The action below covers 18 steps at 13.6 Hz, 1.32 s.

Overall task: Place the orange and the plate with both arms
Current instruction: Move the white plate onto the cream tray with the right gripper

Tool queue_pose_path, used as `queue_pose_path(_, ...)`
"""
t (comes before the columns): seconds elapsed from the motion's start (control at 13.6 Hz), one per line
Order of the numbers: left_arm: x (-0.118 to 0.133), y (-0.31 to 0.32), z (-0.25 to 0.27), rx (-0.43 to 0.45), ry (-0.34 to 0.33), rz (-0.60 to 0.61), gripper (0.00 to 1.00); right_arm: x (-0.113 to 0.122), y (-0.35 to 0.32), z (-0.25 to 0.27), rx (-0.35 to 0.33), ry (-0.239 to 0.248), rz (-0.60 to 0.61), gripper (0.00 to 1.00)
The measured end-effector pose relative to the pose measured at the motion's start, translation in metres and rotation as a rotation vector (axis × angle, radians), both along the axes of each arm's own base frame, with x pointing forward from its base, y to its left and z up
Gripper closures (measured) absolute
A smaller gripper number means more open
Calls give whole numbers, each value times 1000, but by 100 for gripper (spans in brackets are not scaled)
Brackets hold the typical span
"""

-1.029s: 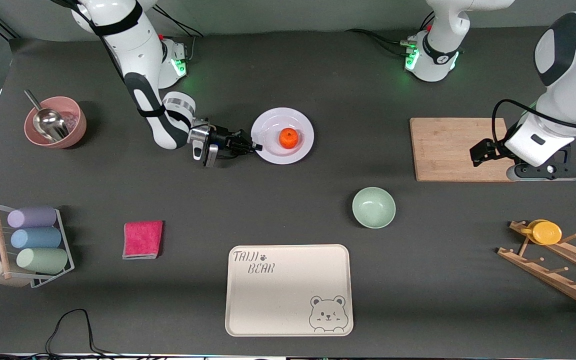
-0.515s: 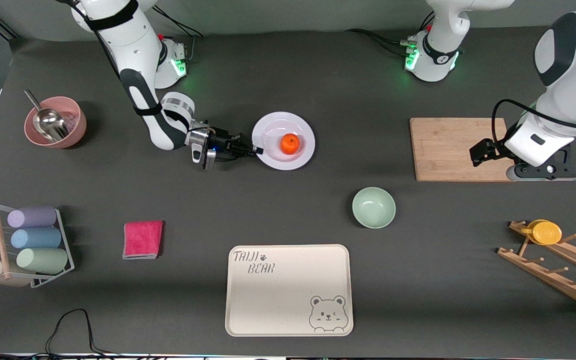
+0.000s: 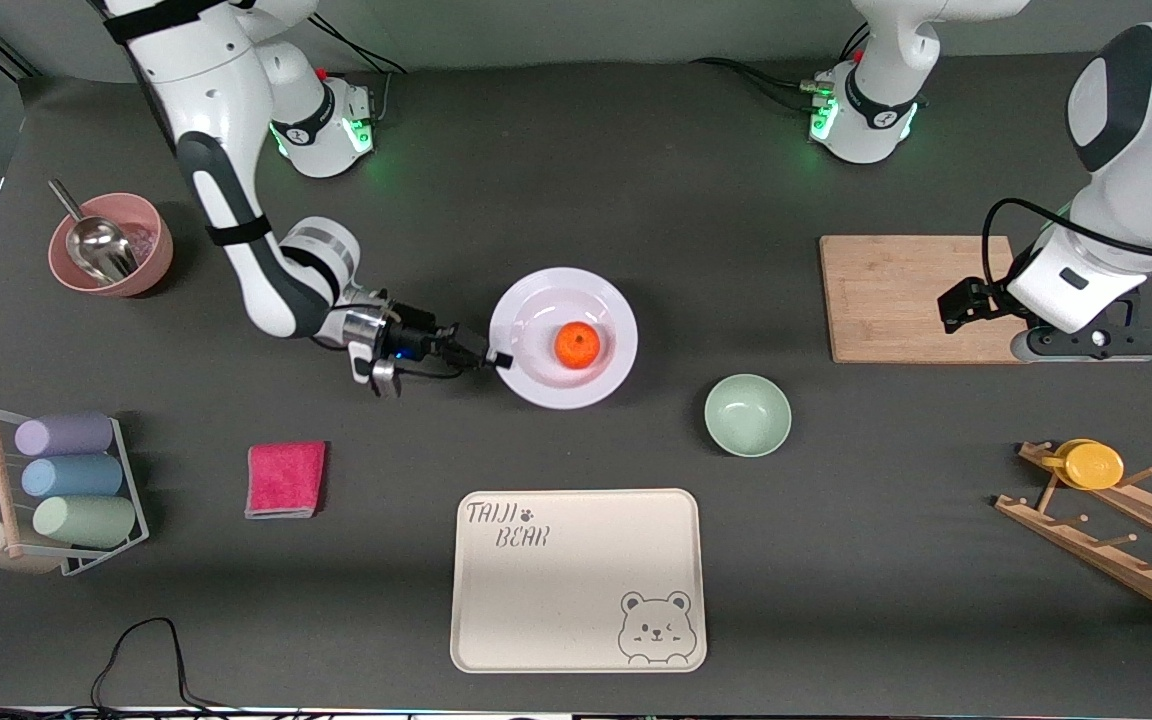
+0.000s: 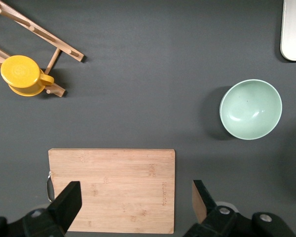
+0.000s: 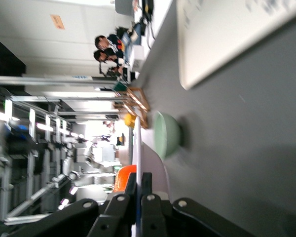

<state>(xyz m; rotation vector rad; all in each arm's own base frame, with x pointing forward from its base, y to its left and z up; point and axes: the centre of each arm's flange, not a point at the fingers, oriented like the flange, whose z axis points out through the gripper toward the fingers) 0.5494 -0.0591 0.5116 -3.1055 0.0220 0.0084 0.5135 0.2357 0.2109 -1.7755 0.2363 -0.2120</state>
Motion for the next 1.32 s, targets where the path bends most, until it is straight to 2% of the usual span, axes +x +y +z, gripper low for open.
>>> queue_pose_path(0.22,0,0,0,0,-1,0,0,74,0,48,68,33,-31,94)
queue_pose_path(0.44,0,0,0,-1,-1,-1,0,145,-3,74,112,77,-50,94)
queue_pose_path(0.74,0,0,0,-1,-1,0,0,220,-18,64,104,108,-70,94)
queue_pose_path(0.88,0,0,0,-1,-1,0,0,252,-33,42,88,94,-112,94)
queue_pose_path(1.03,0,0,0,-1,-1,0,0,271,-43,6,65,82,-153,94)
queue_pose_path(1.32,0,0,0,-14,1,6,0,271,-29,-57,12,93,-184,94)
